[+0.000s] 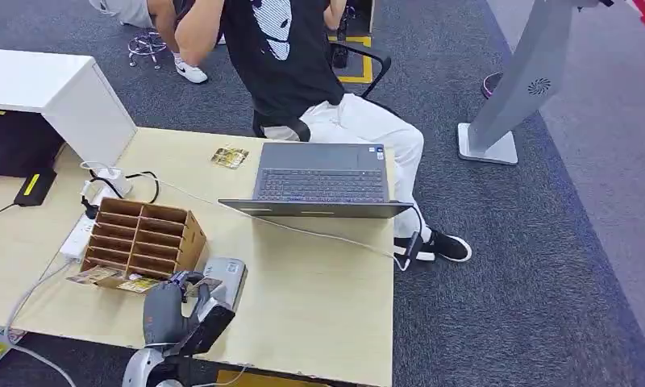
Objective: Pass the card to the sensor for recognition and then transmit it.
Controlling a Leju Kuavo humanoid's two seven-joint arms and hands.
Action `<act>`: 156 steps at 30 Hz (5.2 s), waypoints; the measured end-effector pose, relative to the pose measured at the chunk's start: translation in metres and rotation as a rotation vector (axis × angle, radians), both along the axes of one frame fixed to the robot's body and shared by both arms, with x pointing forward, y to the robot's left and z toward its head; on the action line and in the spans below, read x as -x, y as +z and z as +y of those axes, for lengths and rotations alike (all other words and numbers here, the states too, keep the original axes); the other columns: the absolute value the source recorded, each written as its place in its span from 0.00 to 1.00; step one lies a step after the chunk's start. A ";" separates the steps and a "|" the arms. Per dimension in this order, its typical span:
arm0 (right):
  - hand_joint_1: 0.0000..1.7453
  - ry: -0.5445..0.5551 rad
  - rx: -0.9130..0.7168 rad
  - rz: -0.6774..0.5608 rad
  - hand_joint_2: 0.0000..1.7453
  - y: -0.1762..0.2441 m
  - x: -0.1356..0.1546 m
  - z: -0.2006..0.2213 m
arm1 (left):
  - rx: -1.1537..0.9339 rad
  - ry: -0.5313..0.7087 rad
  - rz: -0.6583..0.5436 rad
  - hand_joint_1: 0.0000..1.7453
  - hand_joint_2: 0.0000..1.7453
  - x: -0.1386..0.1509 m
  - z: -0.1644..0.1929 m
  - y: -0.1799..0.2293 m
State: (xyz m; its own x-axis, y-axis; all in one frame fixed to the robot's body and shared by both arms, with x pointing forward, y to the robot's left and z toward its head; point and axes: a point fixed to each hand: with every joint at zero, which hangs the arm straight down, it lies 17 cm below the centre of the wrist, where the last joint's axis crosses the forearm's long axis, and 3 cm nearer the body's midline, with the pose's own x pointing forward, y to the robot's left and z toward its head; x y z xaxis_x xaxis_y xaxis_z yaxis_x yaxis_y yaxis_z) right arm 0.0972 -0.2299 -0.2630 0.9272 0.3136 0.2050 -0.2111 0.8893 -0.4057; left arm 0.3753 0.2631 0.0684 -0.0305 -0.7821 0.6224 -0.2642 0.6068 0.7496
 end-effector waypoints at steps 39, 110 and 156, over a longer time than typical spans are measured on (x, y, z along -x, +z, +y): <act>0.00 0.128 0.024 0.018 1.00 -0.001 -0.003 -0.005 | -0.490 0.302 -0.577 1.00 1.00 -0.026 0.151 0.208; 0.00 -0.019 0.000 0.056 1.00 -0.007 0.018 -0.019 | -0.869 -0.346 -0.092 0.00 1.00 0.004 0.085 0.194; 0.00 -0.005 -0.001 0.073 1.00 -0.008 0.023 -0.021 | -0.809 -0.125 0.299 0.00 1.00 0.070 0.156 0.060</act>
